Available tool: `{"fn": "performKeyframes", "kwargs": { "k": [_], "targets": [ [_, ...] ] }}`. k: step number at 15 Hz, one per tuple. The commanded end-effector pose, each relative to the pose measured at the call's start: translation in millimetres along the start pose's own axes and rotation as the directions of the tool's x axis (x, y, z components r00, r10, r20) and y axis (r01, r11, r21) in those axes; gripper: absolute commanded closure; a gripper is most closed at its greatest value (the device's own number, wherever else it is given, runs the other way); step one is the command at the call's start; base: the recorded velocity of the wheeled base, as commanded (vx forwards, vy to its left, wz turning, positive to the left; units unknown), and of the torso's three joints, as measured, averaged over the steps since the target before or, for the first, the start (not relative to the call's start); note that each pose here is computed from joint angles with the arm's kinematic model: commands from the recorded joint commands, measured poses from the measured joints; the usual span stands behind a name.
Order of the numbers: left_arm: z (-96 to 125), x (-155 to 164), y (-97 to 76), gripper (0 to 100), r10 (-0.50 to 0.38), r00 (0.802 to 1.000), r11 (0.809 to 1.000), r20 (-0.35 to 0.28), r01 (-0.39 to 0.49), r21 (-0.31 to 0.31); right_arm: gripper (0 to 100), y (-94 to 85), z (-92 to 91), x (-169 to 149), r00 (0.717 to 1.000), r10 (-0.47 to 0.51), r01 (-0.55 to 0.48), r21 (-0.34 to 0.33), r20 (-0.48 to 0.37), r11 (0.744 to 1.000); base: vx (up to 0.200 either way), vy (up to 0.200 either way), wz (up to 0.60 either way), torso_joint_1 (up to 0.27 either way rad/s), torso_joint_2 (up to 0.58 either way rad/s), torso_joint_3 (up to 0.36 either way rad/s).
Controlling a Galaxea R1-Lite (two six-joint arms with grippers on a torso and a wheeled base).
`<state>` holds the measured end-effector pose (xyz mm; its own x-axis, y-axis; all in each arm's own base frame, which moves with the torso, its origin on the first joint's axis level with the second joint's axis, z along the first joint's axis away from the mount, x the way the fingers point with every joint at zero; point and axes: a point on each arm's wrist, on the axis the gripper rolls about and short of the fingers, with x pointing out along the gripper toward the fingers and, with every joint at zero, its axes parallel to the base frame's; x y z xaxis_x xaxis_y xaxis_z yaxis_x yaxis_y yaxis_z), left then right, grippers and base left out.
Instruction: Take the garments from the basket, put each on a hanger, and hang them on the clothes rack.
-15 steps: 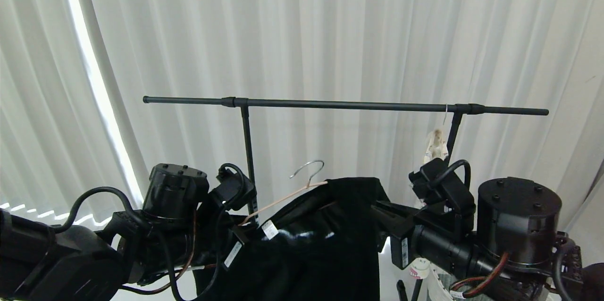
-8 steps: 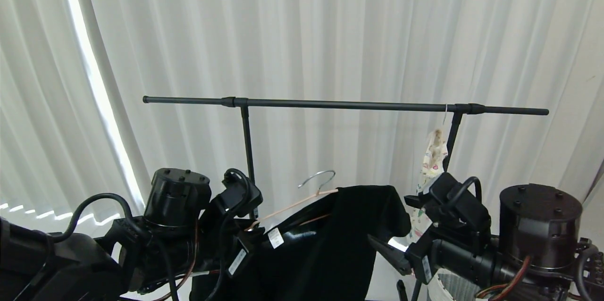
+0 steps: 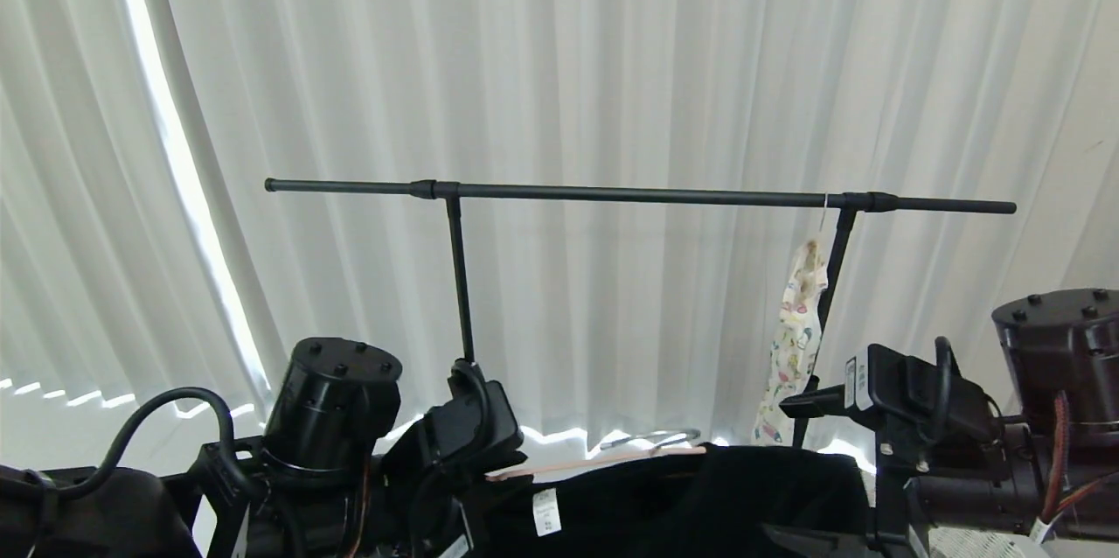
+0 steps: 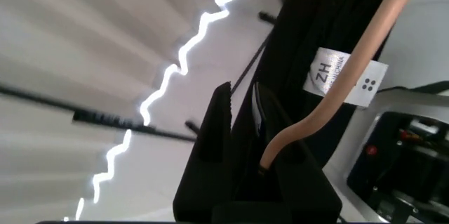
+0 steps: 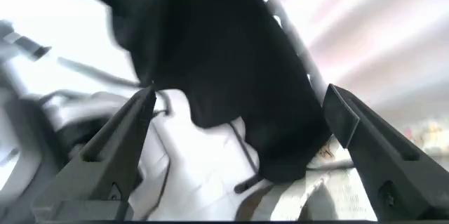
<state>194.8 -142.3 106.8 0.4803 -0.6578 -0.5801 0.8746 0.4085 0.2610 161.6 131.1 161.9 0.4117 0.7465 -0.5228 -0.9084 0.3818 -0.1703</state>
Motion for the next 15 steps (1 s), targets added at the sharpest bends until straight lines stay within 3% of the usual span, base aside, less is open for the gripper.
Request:
{"fn": "performKeyframes", "kwargs": {
  "k": [1,7,15],
  "targets": [
    [14.8,4.7,-12.2,100,-0.068,0.996,0.997,0.049,0.066,0.037,0,-0.6,6.6,-1.3,1.000,0.028,-0.027,-0.034,0.012,0.999,0.000,0.000,0.00,0.000,0.00,0.000],
    [22.1,6.0,-17.8,100,-0.091,0.994,0.995,0.068,0.088,0.038,0,9.9,8.1,21.2,0.987,0.144,-0.148,-0.049,-0.075,0.988,0.000,0.000,0.00,0.000,0.00,0.000],
    [15.3,5.0,-19.6,100,-0.093,0.995,0.996,0.046,0.093,-0.002,0,6.2,14.5,25.6,0.988,0.139,-0.143,-0.061,-0.068,0.988,0.000,0.000,0.00,0.000,0.00,0.000]
  ]
}}
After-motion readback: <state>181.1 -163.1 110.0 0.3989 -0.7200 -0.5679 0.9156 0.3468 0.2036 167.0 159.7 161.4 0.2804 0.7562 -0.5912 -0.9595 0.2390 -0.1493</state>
